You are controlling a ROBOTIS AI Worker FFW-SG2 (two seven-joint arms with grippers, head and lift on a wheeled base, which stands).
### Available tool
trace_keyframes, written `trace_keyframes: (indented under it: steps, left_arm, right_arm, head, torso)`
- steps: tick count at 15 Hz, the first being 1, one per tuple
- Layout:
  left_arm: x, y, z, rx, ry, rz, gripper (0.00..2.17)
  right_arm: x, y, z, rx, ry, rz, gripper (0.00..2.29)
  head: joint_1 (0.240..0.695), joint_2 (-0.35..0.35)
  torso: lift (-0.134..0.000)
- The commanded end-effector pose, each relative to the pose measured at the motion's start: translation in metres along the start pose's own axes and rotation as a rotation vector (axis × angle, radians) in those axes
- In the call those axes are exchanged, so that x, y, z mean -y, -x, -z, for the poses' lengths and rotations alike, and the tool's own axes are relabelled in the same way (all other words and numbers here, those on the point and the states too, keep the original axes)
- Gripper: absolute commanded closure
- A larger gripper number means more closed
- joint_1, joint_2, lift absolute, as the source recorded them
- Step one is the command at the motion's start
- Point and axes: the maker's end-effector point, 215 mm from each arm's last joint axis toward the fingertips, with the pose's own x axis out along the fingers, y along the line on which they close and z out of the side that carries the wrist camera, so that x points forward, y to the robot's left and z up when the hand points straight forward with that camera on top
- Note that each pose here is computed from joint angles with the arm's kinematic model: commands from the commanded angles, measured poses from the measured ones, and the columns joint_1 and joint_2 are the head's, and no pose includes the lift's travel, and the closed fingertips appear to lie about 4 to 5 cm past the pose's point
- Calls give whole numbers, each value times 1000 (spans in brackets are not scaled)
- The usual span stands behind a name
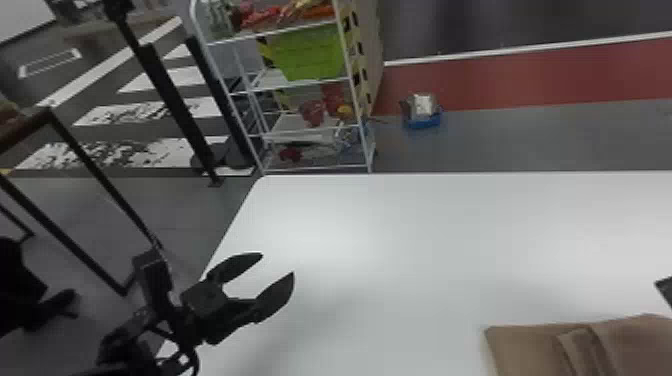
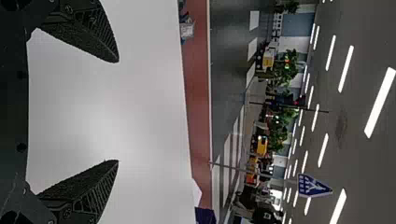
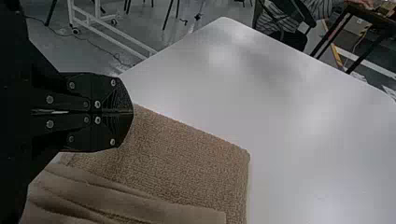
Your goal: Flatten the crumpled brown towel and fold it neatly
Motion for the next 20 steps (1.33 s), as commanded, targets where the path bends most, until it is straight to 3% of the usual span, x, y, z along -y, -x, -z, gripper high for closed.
trace_keyframes:
  steps: [1, 4, 8, 15, 20]
  left_arm:
    - [-2, 3, 1, 0, 5, -7, 124]
    - [-2, 3, 1, 3, 5, -6, 124]
    - [-3, 3, 1, 4, 4, -6, 124]
    - [-2, 2, 1, 2, 4, -7, 124]
    - [-1, 0, 0, 1, -3, -8, 124]
  right_arm:
    - [-1, -12, 10, -57, -2, 7, 1656]
    - [5, -28, 28, -132, 4, 29, 1656]
    - [2, -21, 34, -148, 13, 23, 1656]
    - [51, 54, 70, -144, -51, 163, 1652]
    - [85, 110, 74, -96, -105, 270, 1652]
  head:
    - [695, 350]
    - [695, 350]
    - [695, 350]
    - [695, 350]
    - [695, 237]
  torso:
    - [-124]
    - [-124]
    - [-124]
    - [-124]
    - [-124]
